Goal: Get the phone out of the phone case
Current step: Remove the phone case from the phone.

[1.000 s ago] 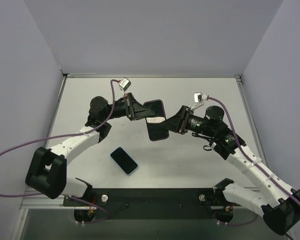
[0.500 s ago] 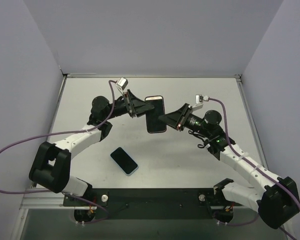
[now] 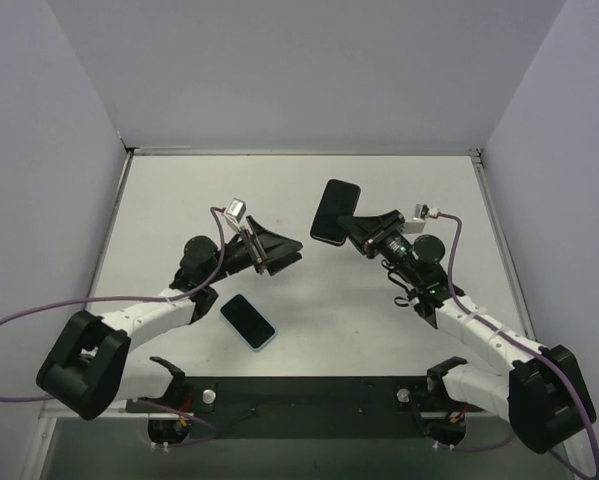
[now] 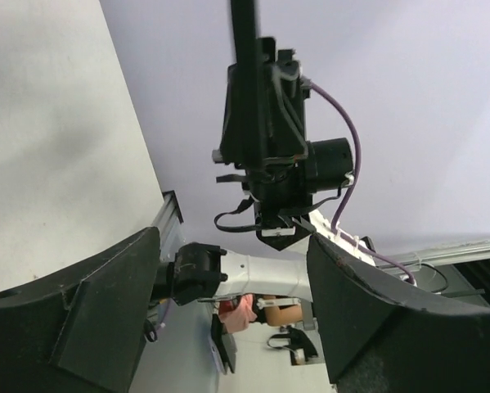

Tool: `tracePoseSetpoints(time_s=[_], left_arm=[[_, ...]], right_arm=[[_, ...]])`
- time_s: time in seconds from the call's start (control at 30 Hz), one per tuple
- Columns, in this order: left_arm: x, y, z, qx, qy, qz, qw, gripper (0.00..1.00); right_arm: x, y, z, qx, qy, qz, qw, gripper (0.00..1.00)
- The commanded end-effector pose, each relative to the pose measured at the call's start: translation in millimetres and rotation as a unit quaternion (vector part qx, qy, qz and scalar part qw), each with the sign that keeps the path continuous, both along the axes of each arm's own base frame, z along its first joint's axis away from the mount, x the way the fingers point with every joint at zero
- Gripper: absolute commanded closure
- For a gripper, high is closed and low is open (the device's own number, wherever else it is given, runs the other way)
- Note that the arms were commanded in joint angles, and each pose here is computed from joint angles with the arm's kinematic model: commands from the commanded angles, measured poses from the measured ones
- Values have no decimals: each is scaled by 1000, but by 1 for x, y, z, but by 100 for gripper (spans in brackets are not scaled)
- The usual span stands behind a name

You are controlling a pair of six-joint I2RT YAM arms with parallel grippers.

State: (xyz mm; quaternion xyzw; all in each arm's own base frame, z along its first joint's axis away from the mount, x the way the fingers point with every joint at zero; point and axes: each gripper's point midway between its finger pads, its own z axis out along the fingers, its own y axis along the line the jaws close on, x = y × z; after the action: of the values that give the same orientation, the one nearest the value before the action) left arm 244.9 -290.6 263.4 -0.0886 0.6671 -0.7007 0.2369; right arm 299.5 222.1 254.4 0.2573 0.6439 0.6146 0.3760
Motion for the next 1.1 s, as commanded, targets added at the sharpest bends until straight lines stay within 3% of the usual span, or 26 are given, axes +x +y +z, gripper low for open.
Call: tracePoseSetpoints(time_s=[0.0, 0.03, 0.07, 0.17, 0.47, 0.63, 1.07], left_arm=[[-7, -10, 6, -68, -3, -11, 998, 20], [-2, -13, -2, -85, 28, -17, 996, 23], [-7, -9, 18, -127, -10, -23, 992, 25], [-2, -3, 27, -195, -11, -10, 981, 31], [-7, -2, 55, -204, -88, 8, 975, 30], [-20, 0, 78, -205, -137, 3, 969, 22], [-20, 1, 96, -217, -154, -3, 964, 23]], right_arm=[[-2, -1, 69, 76, -103, 0, 992, 100], [-3, -1, 69, 78, -104, 2, 992, 100], [-4, 0, 70, 81, -107, 6, 991, 100], [-8, 1, 68, 87, -102, 12, 991, 100], [-15, 6, 69, 69, -106, 23, 992, 100], [-18, 9, 71, 72, -109, 31, 991, 100], [-22, 13, 75, 72, -112, 37, 990, 100]])
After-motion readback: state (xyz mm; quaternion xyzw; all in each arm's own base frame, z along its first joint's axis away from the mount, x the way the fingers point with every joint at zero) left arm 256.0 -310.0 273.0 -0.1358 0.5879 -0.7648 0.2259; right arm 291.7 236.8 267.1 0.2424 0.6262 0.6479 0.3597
